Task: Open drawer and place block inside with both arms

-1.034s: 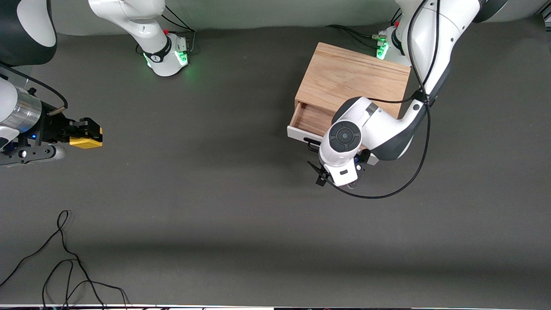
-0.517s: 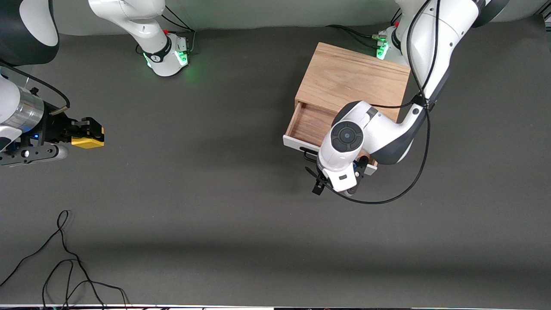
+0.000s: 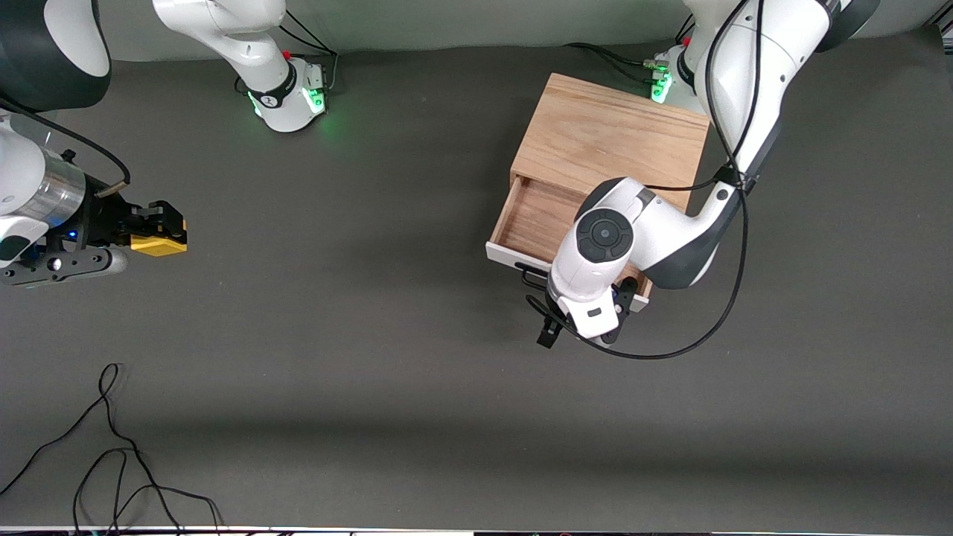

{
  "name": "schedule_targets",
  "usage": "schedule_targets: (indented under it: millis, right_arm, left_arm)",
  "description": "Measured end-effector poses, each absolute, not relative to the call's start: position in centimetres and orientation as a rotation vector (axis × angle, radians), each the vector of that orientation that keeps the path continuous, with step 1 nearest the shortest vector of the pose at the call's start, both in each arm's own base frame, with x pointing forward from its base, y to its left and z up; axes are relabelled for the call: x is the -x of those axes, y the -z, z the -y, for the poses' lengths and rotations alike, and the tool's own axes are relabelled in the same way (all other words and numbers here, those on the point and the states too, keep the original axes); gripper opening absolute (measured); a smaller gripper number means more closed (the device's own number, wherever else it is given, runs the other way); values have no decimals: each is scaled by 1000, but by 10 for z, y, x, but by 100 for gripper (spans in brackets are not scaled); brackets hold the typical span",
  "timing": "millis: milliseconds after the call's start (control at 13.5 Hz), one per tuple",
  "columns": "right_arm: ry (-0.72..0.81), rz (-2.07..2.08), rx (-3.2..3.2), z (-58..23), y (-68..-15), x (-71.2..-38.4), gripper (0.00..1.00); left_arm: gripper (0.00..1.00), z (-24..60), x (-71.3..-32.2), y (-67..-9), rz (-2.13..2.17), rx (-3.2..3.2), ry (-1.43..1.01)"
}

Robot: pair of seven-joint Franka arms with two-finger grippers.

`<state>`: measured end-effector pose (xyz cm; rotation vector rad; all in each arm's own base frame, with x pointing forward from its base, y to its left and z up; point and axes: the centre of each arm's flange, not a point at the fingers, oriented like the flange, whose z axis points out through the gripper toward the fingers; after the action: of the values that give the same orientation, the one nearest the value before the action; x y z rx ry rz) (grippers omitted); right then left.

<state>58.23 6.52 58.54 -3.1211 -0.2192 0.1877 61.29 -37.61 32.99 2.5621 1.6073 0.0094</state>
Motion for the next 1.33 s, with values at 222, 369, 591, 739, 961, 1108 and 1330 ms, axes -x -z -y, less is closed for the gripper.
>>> schedule_targets:
  millis: [222, 369, 591, 739, 961, 1108, 1330]
  right_arm:
    - [-184, 160, 3132, -96, -585, -579, 56]
    - [-169, 119, 3140, -133, -583, -575, 56]
    - [-161, 24, 3151, -183, -573, -569, 56]
    - [-163, -54, 3156, -211, -563, -567, 56]
    - [-117, -206, 3140, -272, -550, -573, 56]
    - [-94, -323, 3117, -327, -538, -575, 56]
    - [-58, -444, 3071, -415, -513, -563, 56]
  left_arm:
    - [100, 372, -626, -352, -1589, -2541, -77]
    - [100, 346, -639, -385, -1555, -2593, -120]
    - [100, 266, -647, -455, -1400, -2754, -32]
    - [100, 202, -644, -495, -1245, -2839, 71]
    - [100, 107, -635, -533, -988, -2926, 187]
    - [100, 65, -627, -545, -837, -2968, 216]
    - [100, 40, -609, -551, -653, -3030, 219]
